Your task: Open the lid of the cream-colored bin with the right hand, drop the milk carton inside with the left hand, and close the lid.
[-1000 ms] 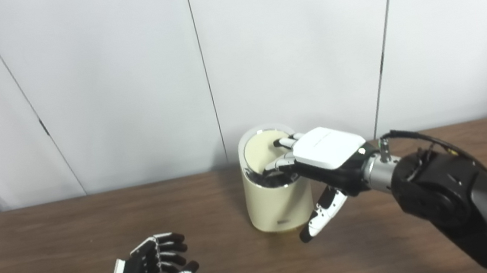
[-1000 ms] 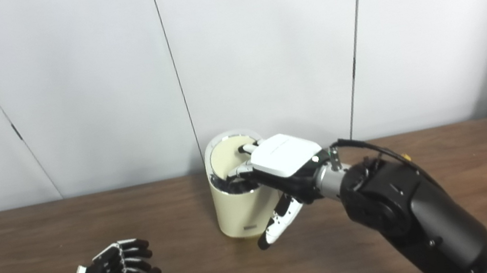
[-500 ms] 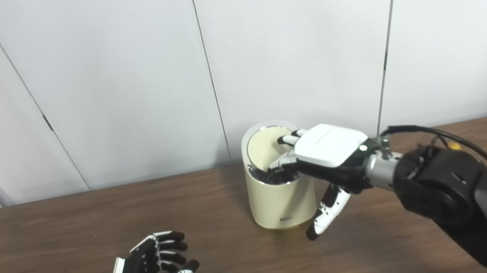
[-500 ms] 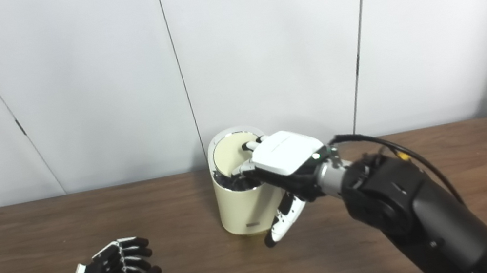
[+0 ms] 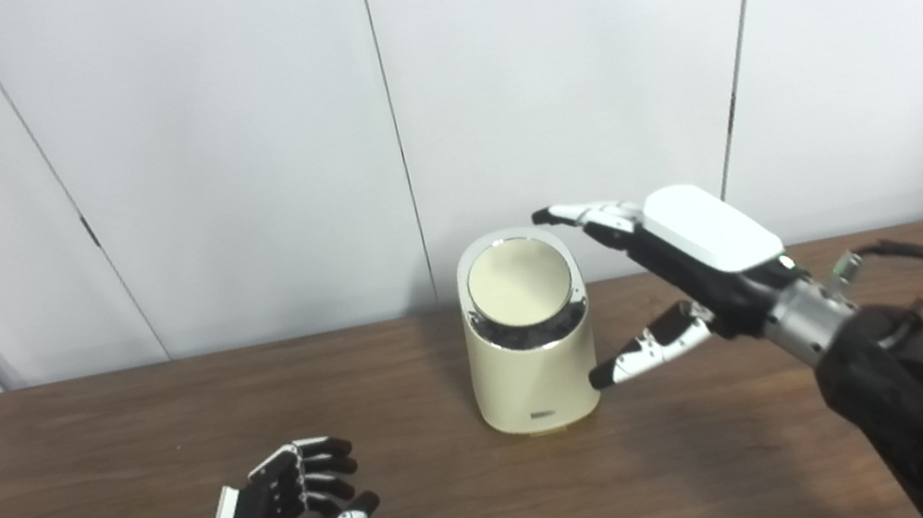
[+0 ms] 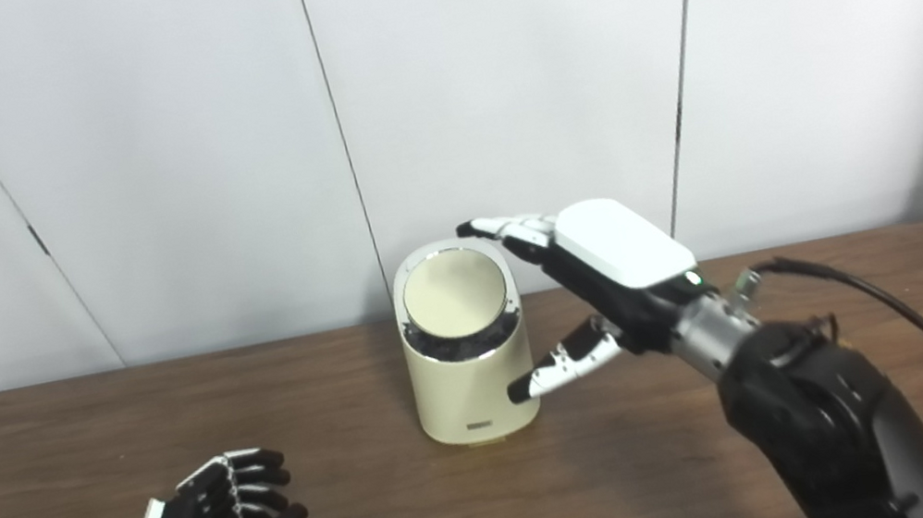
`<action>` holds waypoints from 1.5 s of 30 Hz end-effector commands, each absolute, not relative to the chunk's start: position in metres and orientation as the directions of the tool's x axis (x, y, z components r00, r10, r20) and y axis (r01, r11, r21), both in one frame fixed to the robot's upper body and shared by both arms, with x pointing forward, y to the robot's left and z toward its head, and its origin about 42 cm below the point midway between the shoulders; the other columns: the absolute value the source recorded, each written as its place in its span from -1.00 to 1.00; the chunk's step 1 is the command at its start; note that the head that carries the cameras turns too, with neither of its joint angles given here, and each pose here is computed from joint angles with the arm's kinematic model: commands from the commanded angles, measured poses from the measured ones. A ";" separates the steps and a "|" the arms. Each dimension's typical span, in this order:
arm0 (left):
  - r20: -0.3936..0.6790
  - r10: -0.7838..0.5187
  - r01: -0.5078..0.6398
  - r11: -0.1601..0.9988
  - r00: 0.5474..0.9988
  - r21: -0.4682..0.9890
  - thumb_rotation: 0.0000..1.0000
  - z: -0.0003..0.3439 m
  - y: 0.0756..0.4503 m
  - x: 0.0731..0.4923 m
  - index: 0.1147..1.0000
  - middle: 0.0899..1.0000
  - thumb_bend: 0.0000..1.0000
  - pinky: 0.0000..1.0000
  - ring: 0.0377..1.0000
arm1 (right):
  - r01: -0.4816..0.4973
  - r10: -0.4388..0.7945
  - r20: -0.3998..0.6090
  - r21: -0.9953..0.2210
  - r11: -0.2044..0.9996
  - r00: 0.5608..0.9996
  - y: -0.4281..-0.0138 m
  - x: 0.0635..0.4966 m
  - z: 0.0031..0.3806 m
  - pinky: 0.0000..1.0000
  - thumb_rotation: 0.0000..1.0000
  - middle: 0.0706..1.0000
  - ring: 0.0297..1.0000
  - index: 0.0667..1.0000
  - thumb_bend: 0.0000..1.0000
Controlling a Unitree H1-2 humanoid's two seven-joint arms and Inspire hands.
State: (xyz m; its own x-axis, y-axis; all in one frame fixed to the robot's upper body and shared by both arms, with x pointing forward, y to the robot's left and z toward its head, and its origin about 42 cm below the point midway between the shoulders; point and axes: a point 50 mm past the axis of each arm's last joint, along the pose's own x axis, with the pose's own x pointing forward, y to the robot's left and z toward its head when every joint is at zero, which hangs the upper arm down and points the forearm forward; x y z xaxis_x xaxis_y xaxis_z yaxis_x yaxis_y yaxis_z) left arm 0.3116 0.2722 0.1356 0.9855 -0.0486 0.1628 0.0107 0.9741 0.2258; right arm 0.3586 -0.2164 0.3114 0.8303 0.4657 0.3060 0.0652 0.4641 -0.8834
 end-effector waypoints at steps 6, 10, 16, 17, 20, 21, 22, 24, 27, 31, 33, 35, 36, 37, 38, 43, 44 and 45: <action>0.262 -0.075 0.011 0.971 0.962 0.238 -0.83 0.155 0.277 0.316 0.18 0.11 0.27 -0.18 0.01 | 0.032 0.275 0.341 -0.678 0.735 0.899 -0.256 0.342 0.278 0.62 -0.59 0.90 0.79 0.80 0.47; 0.302 -0.108 0.040 0.974 0.947 0.223 -0.78 0.156 0.277 0.316 0.22 0.17 0.28 -0.14 0.05 | 0.017 0.209 0.321 -0.579 0.815 0.924 -0.271 0.333 0.248 0.56 -0.55 0.81 0.73 0.81 0.49; 0.350 -0.141 0.071 0.976 0.926 0.207 -0.64 0.155 0.280 0.318 0.33 0.34 0.33 -0.04 0.18 | 0.003 0.168 0.326 -0.464 0.886 0.930 -0.283 0.324 0.216 0.47 -0.54 0.82 0.70 0.81 0.50; 0.355 -0.145 0.074 0.975 0.923 0.208 -0.62 0.154 0.280 0.318 0.38 0.37 0.35 -0.01 0.20 | 0.001 0.164 0.328 -0.450 0.893 0.930 -0.285 0.322 0.212 0.45 -0.45 0.83 0.69 0.81 0.49; 0.365 -0.163 0.088 0.973 0.917 0.213 -0.60 0.155 0.280 0.318 0.47 0.42 0.33 0.02 0.24 | -0.001 0.143 0.338 -0.388 0.922 0.930 -0.284 0.316 0.200 0.46 -0.47 0.82 0.69 0.80 0.54; 0.367 -0.167 0.093 0.973 0.915 0.212 -0.59 0.155 0.280 0.318 0.52 0.45 0.33 0.02 0.26 | -0.005 0.141 0.338 -0.374 0.928 0.930 -0.283 0.315 0.197 0.49 -0.49 0.81 0.69 0.80 0.55; 0.368 -0.172 0.101 0.974 0.914 0.204 -0.59 0.156 0.280 0.318 0.54 0.46 0.33 0.01 0.27 | -0.010 0.144 0.338 -0.370 0.929 0.930 -0.283 0.313 0.195 0.52 -0.50 0.81 0.70 0.81 0.55; 0.371 -0.178 0.114 0.976 0.911 0.187 -0.60 0.156 0.279 0.318 0.61 0.49 0.34 0.00 0.30 | -0.014 0.150 0.338 -0.372 0.928 0.929 -0.283 0.311 0.189 0.58 -0.53 0.83 0.72 0.83 0.53; 0.376 -0.184 0.129 0.977 0.908 0.168 -0.57 0.156 0.278 0.318 0.67 0.51 0.39 0.00 0.33 | -0.014 0.146 0.338 -0.365 0.931 0.930 -0.285 0.309 0.181 0.62 -0.57 0.83 0.73 0.85 0.50; 0.391 -0.182 0.125 0.978 0.902 0.168 -0.59 0.155 0.281 0.318 0.63 0.48 0.39 -0.01 0.30 | -0.002 0.123 0.341 -0.332 0.943 0.932 -0.287 0.308 0.169 0.65 -0.58 0.82 0.74 0.86 0.49; 0.396 -0.178 0.129 0.981 0.901 0.146 -0.61 0.153 0.282 0.318 0.57 0.46 0.40 -0.01 0.29 | 0.003 0.108 0.345 -0.306 0.952 0.932 -0.286 0.307 0.165 0.64 -0.56 0.82 0.74 0.84 0.49; 0.399 -0.175 0.132 0.982 0.900 0.133 -0.61 0.151 0.284 0.318 0.55 0.45 0.41 -0.01 0.28 | 0.004 0.098 0.349 -0.282 0.960 0.932 -0.284 0.306 0.163 0.64 -0.59 0.82 0.73 0.83 0.50; 0.399 -0.170 0.130 0.983 0.901 0.126 -0.61 0.150 0.285 0.318 0.53 0.45 0.41 0.00 0.28 | 0.003 0.098 0.352 -0.274 0.962 0.931 -0.283 0.306 0.162 0.62 -0.57 0.81 0.72 0.82 0.51; 0.400 -0.164 0.126 0.985 0.902 0.119 -0.62 0.150 0.285 0.318 0.53 0.45 0.41 0.00 0.28 | -0.002 0.099 0.357 -0.263 0.965 0.929 -0.282 0.305 0.160 0.61 -0.56 0.81 0.72 0.82 0.51; 0.402 -0.160 0.124 0.986 0.902 0.112 -0.63 0.150 0.285 0.318 0.52 0.45 0.40 0.00 0.28 | -0.006 0.100 0.361 -0.252 0.968 0.927 -0.281 0.305 0.159 0.61 -0.59 0.81 0.71 0.81 0.49; 0.398 -0.152 0.123 0.988 0.905 0.097 -0.63 0.148 0.286 0.315 0.53 0.46 0.40 0.00 0.29 | -0.009 0.099 0.372 -0.237 0.971 0.923 -0.276 0.301 0.154 0.63 -0.59 0.78 0.71 0.78 0.48; 0.398 -0.151 0.120 0.988 0.905 0.101 -0.63 0.147 0.285 0.314 0.53 0.45 0.40 0.00 0.28 | -0.010 0.101 0.373 -0.237 0.972 0.923 -0.276 0.300 0.154 0.65 -0.59 0.79 0.72 0.78 0.48; 0.397 -0.151 0.122 0.988 0.905 0.099 -0.62 0.147 0.285 0.314 0.54 0.45 0.38 -0.01 0.28 | -0.008 0.100 0.374 -0.239 0.971 0.922 -0.275 0.299 0.155 0.65 -0.58 0.79 0.72 0.78 0.49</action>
